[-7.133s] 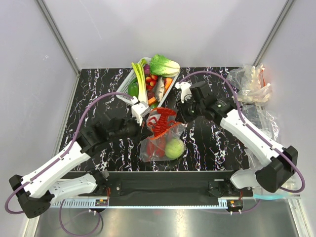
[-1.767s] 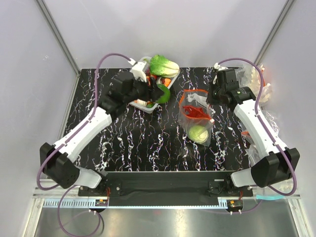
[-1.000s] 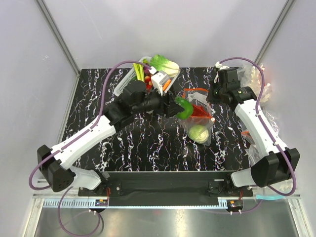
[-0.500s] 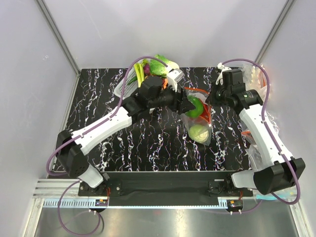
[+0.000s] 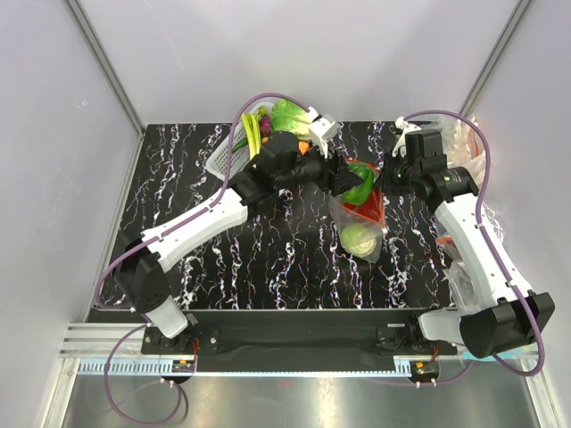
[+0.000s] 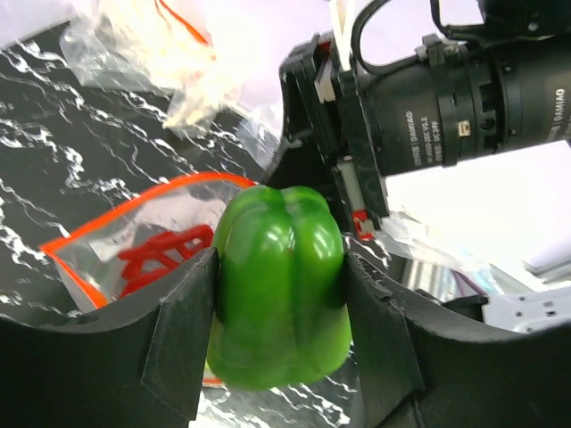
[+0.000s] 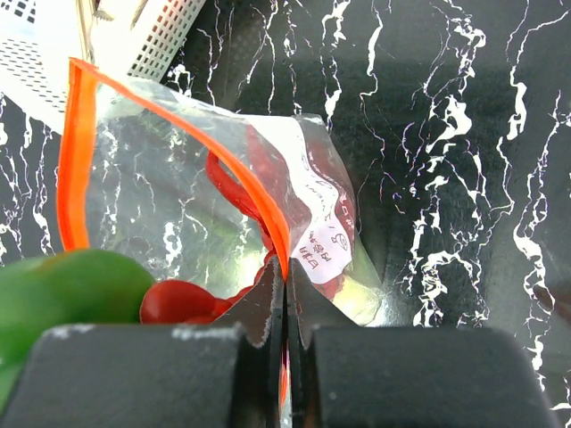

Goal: Place the food in the zip-top bag and seal the zipper
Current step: Place the fake vegetable in the zipper food storage bag.

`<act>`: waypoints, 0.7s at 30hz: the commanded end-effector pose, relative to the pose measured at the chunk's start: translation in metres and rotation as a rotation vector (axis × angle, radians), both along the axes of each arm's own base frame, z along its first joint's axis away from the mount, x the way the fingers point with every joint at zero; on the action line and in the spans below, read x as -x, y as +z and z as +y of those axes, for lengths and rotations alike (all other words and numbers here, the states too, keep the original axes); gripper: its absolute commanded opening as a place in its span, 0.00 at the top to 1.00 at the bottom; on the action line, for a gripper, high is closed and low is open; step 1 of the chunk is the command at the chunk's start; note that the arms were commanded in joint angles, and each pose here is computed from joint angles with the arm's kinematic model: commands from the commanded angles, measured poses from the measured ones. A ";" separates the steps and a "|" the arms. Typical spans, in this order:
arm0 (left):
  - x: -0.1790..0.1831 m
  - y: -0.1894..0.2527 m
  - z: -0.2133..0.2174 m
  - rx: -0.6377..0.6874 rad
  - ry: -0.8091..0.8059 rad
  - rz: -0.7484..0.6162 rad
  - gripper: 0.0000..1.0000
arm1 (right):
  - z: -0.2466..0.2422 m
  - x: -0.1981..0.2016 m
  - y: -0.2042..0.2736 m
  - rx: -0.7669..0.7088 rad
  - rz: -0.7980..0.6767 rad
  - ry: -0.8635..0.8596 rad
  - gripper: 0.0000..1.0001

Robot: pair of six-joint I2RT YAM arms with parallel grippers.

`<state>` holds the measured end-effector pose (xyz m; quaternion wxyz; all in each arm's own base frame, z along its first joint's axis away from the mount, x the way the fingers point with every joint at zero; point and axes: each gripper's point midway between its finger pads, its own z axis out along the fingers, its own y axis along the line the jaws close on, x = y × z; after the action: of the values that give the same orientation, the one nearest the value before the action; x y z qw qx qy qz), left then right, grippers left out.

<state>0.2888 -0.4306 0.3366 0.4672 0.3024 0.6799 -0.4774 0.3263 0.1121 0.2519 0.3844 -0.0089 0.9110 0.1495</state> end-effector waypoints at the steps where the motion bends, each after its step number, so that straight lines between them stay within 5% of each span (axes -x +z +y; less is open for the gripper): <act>1: -0.012 0.027 -0.008 0.050 0.005 -0.160 0.83 | 0.008 0.005 0.008 -0.029 -0.026 0.045 1.00; 10: -0.015 -0.014 -0.023 0.026 0.003 -0.189 0.84 | 0.009 0.003 0.009 -0.035 -0.032 0.042 1.00; 21: -0.021 -0.095 -0.025 -0.187 0.070 -0.092 0.82 | 0.002 -0.002 0.015 -0.022 -0.054 -0.003 1.00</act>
<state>0.3025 -0.4533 0.2890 0.5008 0.3383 0.6722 -0.4277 0.3344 0.0958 0.2507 0.3991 0.0052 0.9096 0.1158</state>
